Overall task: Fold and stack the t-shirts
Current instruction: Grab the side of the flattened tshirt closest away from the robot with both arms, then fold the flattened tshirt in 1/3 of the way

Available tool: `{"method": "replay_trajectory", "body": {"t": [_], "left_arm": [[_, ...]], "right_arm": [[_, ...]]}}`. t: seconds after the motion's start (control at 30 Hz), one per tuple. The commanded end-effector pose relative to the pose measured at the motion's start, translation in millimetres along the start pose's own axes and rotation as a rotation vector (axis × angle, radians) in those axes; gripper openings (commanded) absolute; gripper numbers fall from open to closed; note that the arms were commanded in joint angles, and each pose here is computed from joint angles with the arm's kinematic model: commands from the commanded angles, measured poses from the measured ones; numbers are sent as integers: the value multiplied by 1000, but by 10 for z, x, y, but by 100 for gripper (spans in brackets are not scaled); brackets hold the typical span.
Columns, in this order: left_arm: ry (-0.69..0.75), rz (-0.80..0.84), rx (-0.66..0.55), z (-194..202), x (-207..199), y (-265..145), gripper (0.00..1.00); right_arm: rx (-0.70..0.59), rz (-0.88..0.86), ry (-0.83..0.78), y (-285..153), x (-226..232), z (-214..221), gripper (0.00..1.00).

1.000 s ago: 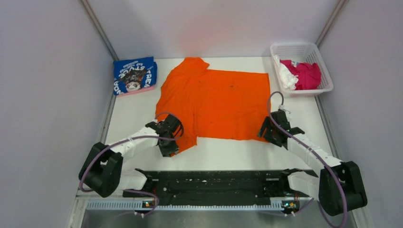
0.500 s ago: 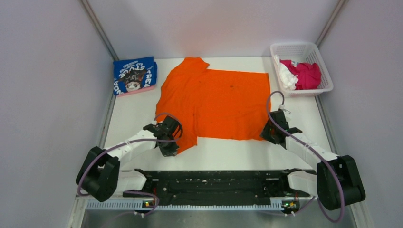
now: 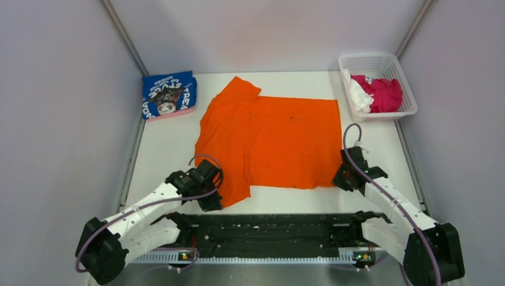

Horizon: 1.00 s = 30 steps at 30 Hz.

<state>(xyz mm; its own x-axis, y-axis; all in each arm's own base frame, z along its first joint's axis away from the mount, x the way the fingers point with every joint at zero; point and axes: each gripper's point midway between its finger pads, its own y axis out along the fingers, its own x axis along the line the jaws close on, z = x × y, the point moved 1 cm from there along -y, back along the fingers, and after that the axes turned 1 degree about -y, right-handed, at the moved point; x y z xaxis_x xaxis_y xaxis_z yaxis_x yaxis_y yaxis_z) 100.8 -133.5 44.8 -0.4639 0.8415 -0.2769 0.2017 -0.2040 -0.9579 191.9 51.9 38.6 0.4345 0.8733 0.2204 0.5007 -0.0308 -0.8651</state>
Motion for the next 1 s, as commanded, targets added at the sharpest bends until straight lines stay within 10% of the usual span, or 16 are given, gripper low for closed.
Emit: {"method": "replay_trajectory", "body": {"t": [0.0,0.37,0.97], "left_arm": [[58,126,-68,-197,-449,-296,0],[175,345,-294,-1391,-1531,-644,0],[288,408,-466,-2898,-1926,-635,0]], "right_arm": [[47,-35,-3,-64,139,-29,0],[-30,-119,-40,-124,700,-693,0],[-141,-87,41,183,827,-1665,0]]}}
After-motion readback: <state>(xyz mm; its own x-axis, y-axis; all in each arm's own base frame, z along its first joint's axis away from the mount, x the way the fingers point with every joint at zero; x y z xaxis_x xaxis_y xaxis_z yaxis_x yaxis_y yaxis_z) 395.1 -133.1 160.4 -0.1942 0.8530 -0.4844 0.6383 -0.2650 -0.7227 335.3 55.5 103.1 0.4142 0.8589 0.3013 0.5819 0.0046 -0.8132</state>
